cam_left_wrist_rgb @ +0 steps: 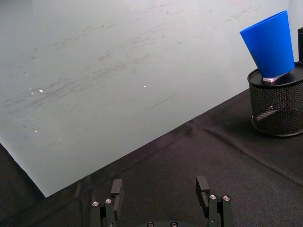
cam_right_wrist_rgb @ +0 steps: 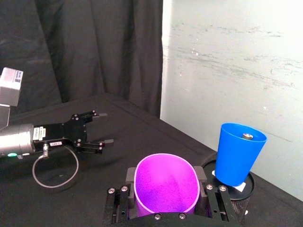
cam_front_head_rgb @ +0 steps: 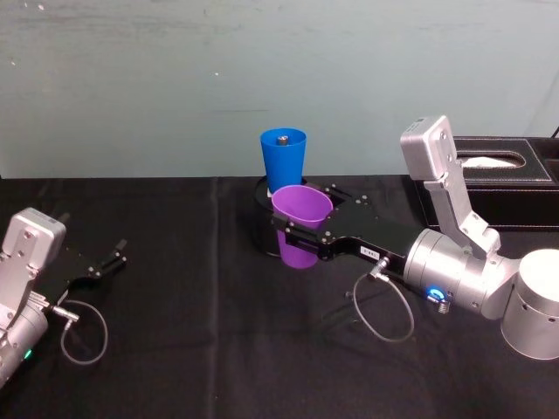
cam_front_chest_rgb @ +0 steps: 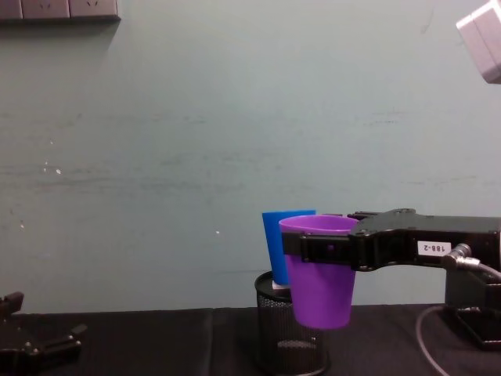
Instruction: Pick up one cup with a gripper and tap it against the other cup.
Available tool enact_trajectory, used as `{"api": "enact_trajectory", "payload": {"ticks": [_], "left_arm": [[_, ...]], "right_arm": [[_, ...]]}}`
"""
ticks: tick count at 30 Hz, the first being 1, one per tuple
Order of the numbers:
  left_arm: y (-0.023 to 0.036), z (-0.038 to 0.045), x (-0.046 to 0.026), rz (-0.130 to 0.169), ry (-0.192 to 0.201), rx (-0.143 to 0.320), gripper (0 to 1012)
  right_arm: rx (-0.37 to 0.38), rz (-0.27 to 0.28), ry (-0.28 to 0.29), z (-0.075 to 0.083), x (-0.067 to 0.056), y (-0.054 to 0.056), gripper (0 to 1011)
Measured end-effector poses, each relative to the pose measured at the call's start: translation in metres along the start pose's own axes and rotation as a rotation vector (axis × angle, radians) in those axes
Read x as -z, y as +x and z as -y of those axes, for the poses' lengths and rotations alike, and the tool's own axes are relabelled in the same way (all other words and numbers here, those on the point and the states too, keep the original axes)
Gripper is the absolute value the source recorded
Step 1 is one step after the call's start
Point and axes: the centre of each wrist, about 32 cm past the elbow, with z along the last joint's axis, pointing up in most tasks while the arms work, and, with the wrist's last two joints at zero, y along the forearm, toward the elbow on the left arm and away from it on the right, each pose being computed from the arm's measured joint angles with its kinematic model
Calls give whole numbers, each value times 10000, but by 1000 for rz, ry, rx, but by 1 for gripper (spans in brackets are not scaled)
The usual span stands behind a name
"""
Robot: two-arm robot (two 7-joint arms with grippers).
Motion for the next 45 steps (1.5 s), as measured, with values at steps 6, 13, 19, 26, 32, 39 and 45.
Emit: {"api": "enact_trajectory", "payload": {"ticks": [6, 13, 19, 26, 32, 39, 45], "left_arm": [[0, 0, 0, 0, 0, 0, 1000], [0, 0, 0, 0, 0, 0, 1000], [0, 0, 0, 0, 0, 0, 1000], [0, 0, 0, 0, 0, 0, 1000], [0, 0, 0, 0, 0, 0, 1000], [0, 0, 0, 0, 0, 0, 1000], [0, 0, 0, 0, 0, 0, 1000]], "right_arm": [[0, 0, 0, 0, 0, 0, 729], [0, 0, 0, 0, 0, 0, 729], [0, 0, 0, 0, 0, 0, 729], [0, 0, 0, 0, 0, 0, 729], [1, -3, -4, -40, 30, 10, 729], [26, -19, 2, -148, 80, 11, 729], [62, -23, -2, -251, 93, 51, 729]]}}
